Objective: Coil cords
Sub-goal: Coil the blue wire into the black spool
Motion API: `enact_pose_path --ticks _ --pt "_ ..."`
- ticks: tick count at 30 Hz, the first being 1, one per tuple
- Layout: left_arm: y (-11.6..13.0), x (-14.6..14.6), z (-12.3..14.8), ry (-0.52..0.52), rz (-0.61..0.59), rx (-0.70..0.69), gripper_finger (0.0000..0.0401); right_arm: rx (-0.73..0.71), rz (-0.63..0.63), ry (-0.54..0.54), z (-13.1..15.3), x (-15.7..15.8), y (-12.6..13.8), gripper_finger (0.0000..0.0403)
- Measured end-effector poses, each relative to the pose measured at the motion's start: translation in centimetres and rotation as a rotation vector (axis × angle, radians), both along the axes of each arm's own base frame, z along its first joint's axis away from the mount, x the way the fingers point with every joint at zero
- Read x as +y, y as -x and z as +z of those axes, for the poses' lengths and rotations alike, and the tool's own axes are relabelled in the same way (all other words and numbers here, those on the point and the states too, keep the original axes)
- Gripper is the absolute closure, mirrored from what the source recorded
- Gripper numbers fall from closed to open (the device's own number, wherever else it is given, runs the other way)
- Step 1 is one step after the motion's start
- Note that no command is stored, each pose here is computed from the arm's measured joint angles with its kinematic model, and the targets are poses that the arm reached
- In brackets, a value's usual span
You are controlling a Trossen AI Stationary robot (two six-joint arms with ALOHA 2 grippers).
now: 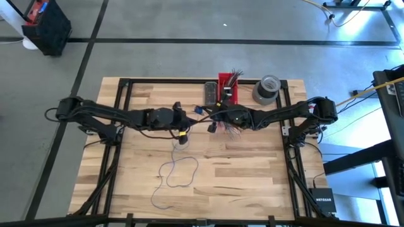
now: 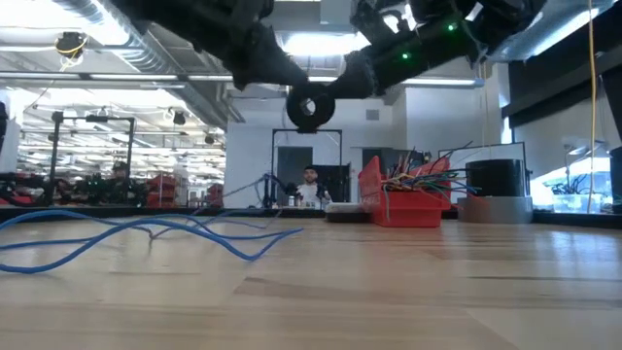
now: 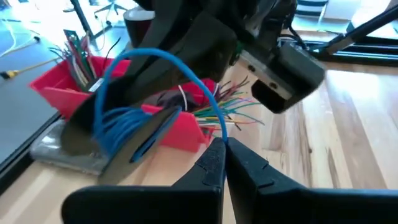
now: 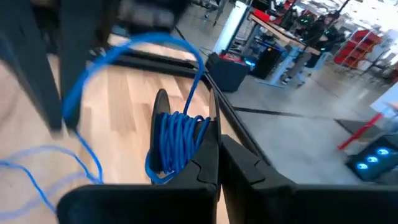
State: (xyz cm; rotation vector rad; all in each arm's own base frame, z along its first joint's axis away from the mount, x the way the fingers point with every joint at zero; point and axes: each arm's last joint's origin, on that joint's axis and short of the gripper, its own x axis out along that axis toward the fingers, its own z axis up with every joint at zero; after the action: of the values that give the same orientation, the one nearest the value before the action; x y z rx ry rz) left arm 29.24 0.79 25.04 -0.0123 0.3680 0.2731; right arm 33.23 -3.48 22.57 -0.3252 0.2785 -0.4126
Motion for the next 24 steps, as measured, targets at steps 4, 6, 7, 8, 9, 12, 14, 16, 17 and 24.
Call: enact_pose_path --ticks 4,6,7,8,9,12,14,16,17,24 --pt "-1.3 0.4 -0.9 0.014 -0.022 -0.036 0.04 -0.035 0.014 -0.042 0.4 0.1 -0.2 0.0395" --pt "-1.9 0.7 -1.4 0.019 -0.024 -0.042 0.04 -0.067 0.021 -0.048 0.7 0.1 -0.3 0.0395" --pt "-2.1 0.8 -1.6 0.02 -0.02 -0.036 0.04 -0.083 0.023 -0.048 0.8 0.1 -0.3 0.0395" --pt "-2.3 1.0 -1.9 0.024 -0.014 -0.027 0.04 -0.104 0.033 -0.048 1.0 0.1 -0.3 0.0395" --pt "-2.5 1.2 -2.2 0.025 -0.008 -0.017 0.04 -0.124 0.043 -0.052 1.2 0.1 -0.4 0.0395" --pt "-2.9 1.8 -3.0 0.026 0.011 0.009 0.04 -0.172 0.049 -0.053 2.3 0.2 -0.1 0.0395" --pt "-3.1 2.2 -3.2 0.026 0.024 0.01 0.04 -0.205 0.053 -0.049 3.4 0.2 0.4 0.0395" --pt "-3.1 2.5 -3.1 0.026 0.035 0.0 0.04 -0.234 0.064 -0.047 4.5 0.3 0.9 0.0395" --pt "-3.1 2.7 -3.1 0.026 0.039 0.0 0.04 -0.247 0.077 -0.048 5.0 0.3 1.1 0.0395" --pt "-3.1 2.9 -2.7 0.005 0.039 -0.016 0.04 -0.345 0.116 -0.065 8.0 0.6 3.1 0.0395"
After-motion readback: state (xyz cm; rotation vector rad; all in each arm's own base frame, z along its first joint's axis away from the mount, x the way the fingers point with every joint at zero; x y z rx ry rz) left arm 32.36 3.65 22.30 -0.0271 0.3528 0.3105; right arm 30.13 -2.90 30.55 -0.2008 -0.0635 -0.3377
